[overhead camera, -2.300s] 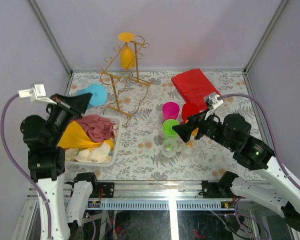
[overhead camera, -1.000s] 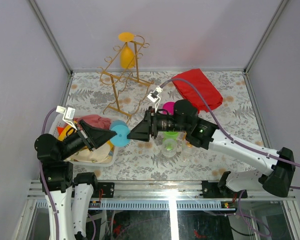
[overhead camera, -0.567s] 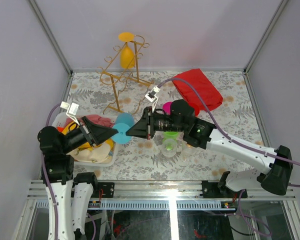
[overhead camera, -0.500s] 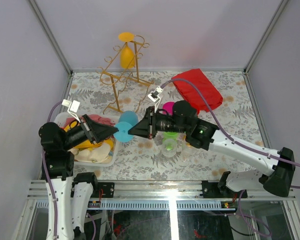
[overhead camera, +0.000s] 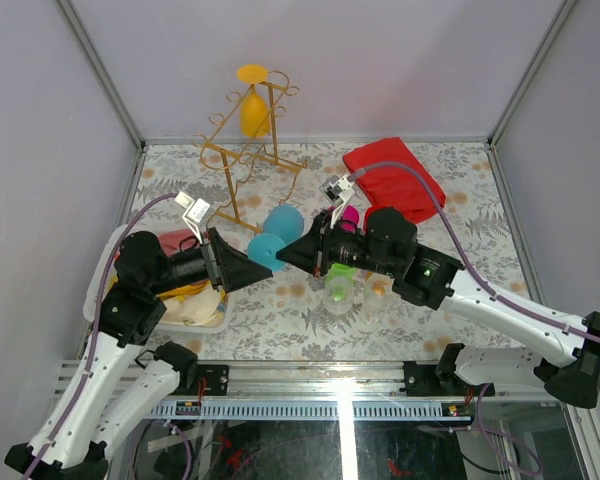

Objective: Take the wine glass off the wine glass rack
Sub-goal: Place the wine glass at the center of the board.

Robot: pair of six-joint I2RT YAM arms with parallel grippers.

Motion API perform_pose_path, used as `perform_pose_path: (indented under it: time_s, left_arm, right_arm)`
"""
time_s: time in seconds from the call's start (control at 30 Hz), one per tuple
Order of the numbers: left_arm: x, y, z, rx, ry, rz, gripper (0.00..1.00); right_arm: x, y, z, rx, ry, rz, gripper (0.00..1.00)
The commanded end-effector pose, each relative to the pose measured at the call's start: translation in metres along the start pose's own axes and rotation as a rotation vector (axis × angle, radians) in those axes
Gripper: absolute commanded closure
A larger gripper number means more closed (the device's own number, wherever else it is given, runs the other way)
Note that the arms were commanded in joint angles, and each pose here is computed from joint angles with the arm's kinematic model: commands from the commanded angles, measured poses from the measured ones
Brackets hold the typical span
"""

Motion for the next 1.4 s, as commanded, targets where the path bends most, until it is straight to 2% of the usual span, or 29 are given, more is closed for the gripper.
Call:
perform_pose_path:
  time_s: [0.0,0.2,0.33,0.37,0.4,0.47,0.5,0.57,0.73,0.8,0.9,1.0,1.1,1.17,1.37]
  left_arm:
    - [-0.012,0.016,-0.004,-0.067,0.037,-0.143,0.49]
    - [-0.017,0.010,-0.006,-0.065,-0.020,-0.131,0.69]
    - [-0.015,0.004,-0.011,-0.091,-0.078,-0.146,0.95]
    - [-0.014,0.003,-0.013,-0.102,-0.095,-0.145,0.99]
    - [-0.013,0.001,-0.013,-0.113,-0.105,-0.144,1.00]
    - [-0.012,-0.002,-0.016,-0.142,-0.136,-0.139,1.00]
    - [-0.011,-0.005,-0.016,-0.162,-0.152,-0.135,1.00]
    - [-0.009,-0.010,-0.017,-0.221,-0.178,-0.127,1.00]
    - [0.008,-0.026,-0.027,-0.439,-0.273,-0.147,1.00]
    - [0.015,-0.033,-0.032,-0.522,-0.334,-0.163,1.00]
    - [0.022,-0.046,-0.039,-0.629,-0.459,-0.164,1.00]
    - [0.023,-0.053,-0.035,-0.626,-0.474,-0.128,1.00]
    - [0.023,-0.057,-0.036,-0.610,-0.507,-0.079,1.00]
    - [0.027,-0.056,-0.042,-0.645,-0.532,-0.092,1.00]
    - [0.029,-0.056,-0.045,-0.647,-0.557,-0.081,1.00]
  right_arm:
    - [0.010,0.007,0.009,0.040,0.030,-0.046,1.00]
    - [0.020,0.010,0.014,0.047,0.051,-0.066,1.00]
    - [0.024,0.011,0.018,0.049,0.068,-0.065,1.00]
    - [0.025,0.010,0.022,0.048,0.087,-0.053,1.00]
    - [0.025,0.010,0.024,0.049,0.102,-0.045,0.97]
    - [0.029,0.011,0.031,0.054,0.131,-0.037,0.83]
    - [0.032,0.013,0.033,0.064,0.136,-0.038,0.69]
    - [0.040,0.019,0.033,0.114,0.104,-0.063,0.55]
    - [0.066,0.042,0.010,0.225,-0.167,-0.195,0.29]
    - [0.071,0.046,-0.005,0.239,-0.290,-0.169,0.21]
    - [0.066,0.054,-0.026,0.124,-0.285,-0.069,0.19]
    - [0.065,0.062,-0.040,-0.033,-0.130,-0.035,0.19]
    - [0.064,0.058,-0.025,-0.022,0.055,0.000,0.16]
    - [0.059,0.057,-0.018,-0.057,0.128,0.041,0.15]
    - [0.047,0.045,-0.022,-0.112,0.229,0.148,0.14]
Point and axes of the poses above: each gripper's point midway between its finger pads, its own x axis back along the fingers, its own z axis along the line the jaws close on, y = z × x, the point moved 6 cm from there along x, back along the fingers, and after that the axes turned 11 degrees about -x, right-handed, at the moved point
